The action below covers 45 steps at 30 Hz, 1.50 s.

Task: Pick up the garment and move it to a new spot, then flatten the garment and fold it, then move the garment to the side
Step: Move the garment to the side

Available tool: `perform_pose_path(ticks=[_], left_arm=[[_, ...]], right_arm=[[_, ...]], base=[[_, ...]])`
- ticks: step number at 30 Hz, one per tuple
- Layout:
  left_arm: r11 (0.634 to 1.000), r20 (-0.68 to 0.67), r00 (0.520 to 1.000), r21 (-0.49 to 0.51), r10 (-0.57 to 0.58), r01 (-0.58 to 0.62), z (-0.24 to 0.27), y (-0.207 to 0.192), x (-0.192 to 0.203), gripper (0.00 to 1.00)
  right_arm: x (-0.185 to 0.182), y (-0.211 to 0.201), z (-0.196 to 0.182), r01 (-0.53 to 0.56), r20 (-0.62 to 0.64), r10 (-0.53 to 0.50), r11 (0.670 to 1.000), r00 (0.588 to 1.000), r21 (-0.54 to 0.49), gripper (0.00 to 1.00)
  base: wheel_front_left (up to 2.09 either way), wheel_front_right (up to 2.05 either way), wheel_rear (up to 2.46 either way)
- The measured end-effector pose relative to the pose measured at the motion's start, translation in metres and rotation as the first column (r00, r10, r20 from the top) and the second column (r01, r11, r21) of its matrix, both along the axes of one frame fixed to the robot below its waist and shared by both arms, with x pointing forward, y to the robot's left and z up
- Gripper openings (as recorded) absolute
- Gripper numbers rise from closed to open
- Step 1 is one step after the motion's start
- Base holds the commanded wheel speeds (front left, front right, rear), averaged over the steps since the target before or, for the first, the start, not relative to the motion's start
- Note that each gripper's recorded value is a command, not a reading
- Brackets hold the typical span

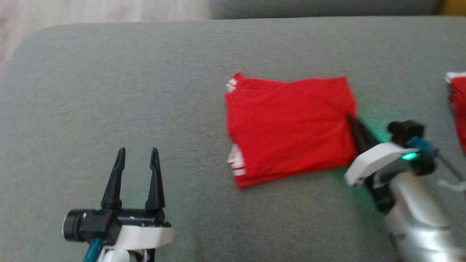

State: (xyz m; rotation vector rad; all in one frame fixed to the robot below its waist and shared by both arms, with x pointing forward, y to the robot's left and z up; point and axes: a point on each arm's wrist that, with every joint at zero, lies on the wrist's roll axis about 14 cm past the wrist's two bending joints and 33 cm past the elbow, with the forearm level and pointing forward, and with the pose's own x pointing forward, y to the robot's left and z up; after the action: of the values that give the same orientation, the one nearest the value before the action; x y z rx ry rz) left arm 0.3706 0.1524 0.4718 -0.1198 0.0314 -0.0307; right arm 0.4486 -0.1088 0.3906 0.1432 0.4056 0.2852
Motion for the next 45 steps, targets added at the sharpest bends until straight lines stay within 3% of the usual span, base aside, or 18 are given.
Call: perform_pose_path(ticks=[4, 7, 13, 14, 15, 16, 17, 22, 26, 32, 36, 41, 45], left_arm=[[0.997, 0.025, 0.997, -0.004, -0.071, 0.071, 0.004, -0.020, 0.018, 1.00], [0.992, 0.032, 0.992, -0.001, -0.126, 0.126, 0.002, -0.036, 0.032, 1.00], [0.979, 0.028, 0.979, -0.009, -0.203, 0.203, -0.011, -0.061, 0.063, 1.00], [0.975, 0.022, 0.975, -0.019, -0.220, 0.220, -0.017, -0.067, 0.070, 1.00], [0.974, 0.018, 0.974, -0.023, -0.226, 0.226, -0.019, -0.070, 0.074, 1.00], [0.973, 0.015, 0.973, -0.026, -0.229, 0.230, -0.022, -0.071, 0.077, 1.00], [0.972, 0.011, 0.973, -0.028, -0.233, 0.233, -0.024, -0.073, 0.078, 1.00], [0.974, 0.005, 0.974, -0.033, -0.225, 0.225, -0.027, -0.071, 0.080, 1.00], [0.978, 0.014, 0.980, -0.046, -0.201, 0.201, -0.019, -0.064, 0.076, 1.00], [0.985, 0.049, 0.988, -0.078, -0.149, 0.153, 0.004, -0.050, 0.061, 1.00], [0.985, 0.051, 0.993, -0.130, -0.109, 0.115, 0.013, -0.038, 0.038, 1.00], [0.990, 0.054, 0.997, -0.126, -0.055, 0.061, 0.020, -0.020, -0.009, 1.00], [0.995, 0.058, 0.998, -0.100, -0.004, 0.010, 0.021, -0.005, -0.037, 1.00]], right_arm=[[0.011, -0.074, 0.023, 0.086, 0.086, -0.075, 0.988, 0.993, -0.128, 0.00], [0.017, -0.130, 0.046, 0.160, 0.147, -0.128, 0.961, 0.981, -0.226, 0.00], [0.023, -0.217, 0.084, 0.276, 0.207, -0.208, 0.875, 0.956, -0.397, 0.00], [0.025, -0.242, 0.097, 0.313, 0.222, -0.236, 0.840, 0.946, -0.443, 0.00], [0.026, -0.253, 0.104, 0.332, 0.231, -0.250, 0.824, 0.940, -0.460, 0.05], [0.027, -0.261, 0.111, 0.346, 0.243, -0.258, 0.806, 0.935, -0.479, 0.39], [0.028, -0.268, 0.118, 0.358, 0.258, -0.259, 0.787, 0.931, -0.503, 1.00], [0.037, -0.269, 0.152, 0.395, 0.364, -0.207, 0.713, 0.908, -0.579, 1.00], [0.043, -0.237, 0.155, 0.371, 0.395, -0.153, 0.736, 0.906, -0.566, 1.00], [0.025, -0.127, 0.111, 0.194, 0.350, -0.053, 0.904, 0.935, -0.381, 1.00], [-0.003, -0.074, 0.086, 0.102, 0.323, -0.033, 0.974, 0.946, -0.201, 1.00], [-0.060, -0.007, 0.072, 0.001, 0.318, -0.004, 1.000, 0.948, 0.008, 1.00], [-0.087, 0.016, 0.080, -0.026, 0.329, -0.003, 0.996, 0.944, 0.084, 1.00]], base=[[0.00, 0.00, 0.00], [0.00, 0.00, 0.00], [0.00, 0.00, 0.00], [0.00, 0.00, 0.00], [0.00, 0.00, 0.00], [0.00, 0.00, 0.00], [0.00, 0.00, 0.00], [0.00, 0.00, 0.00], [0.00, 0.00, 0.00], [0.00, 0.00, 0.00], [0.00, 0.00, 0.00], [0.00, 0.00, 0.00], [0.00, 0.00, 0.00]])
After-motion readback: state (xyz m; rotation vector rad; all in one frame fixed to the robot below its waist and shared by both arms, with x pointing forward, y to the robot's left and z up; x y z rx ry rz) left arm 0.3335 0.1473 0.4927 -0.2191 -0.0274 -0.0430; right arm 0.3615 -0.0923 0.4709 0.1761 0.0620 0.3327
